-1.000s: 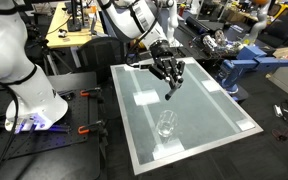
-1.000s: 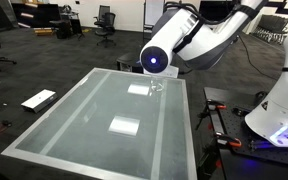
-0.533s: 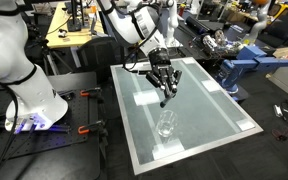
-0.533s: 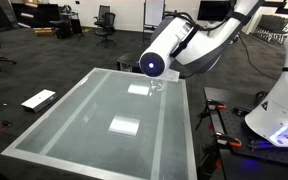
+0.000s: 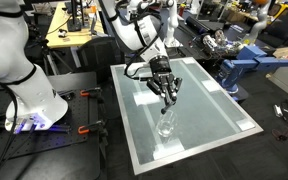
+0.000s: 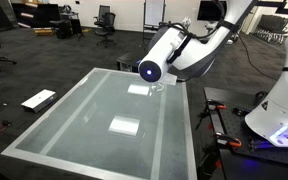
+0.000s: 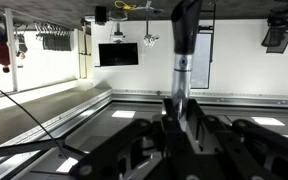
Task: Pick up the marker from the table and put it in the glass
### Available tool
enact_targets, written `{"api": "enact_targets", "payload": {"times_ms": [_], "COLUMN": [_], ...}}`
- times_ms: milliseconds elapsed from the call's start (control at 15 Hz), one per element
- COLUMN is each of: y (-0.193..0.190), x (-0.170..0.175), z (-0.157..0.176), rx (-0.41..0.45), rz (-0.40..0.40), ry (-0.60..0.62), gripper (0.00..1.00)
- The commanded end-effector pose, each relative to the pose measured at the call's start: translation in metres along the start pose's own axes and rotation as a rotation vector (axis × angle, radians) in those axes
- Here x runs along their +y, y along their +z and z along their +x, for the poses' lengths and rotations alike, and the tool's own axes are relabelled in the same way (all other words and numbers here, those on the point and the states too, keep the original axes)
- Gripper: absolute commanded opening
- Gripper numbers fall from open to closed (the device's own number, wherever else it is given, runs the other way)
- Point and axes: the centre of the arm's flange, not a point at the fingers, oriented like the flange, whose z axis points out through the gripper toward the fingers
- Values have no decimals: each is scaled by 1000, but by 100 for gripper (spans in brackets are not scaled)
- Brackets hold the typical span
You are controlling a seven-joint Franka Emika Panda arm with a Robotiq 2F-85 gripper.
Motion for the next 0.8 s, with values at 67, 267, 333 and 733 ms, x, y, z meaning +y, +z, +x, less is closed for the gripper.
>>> {"api": "enact_targets", "payload": {"times_ms": [67,267,333,733], "y": [8,9,9,10], "x": [-16,-26,-28,-32], "z": [-4,-1,-1,-16], "rx": [6,4,3,-50], "rz": [36,64,69,73], "ry": [50,61,62,26], "gripper": [5,5,5,5]}}
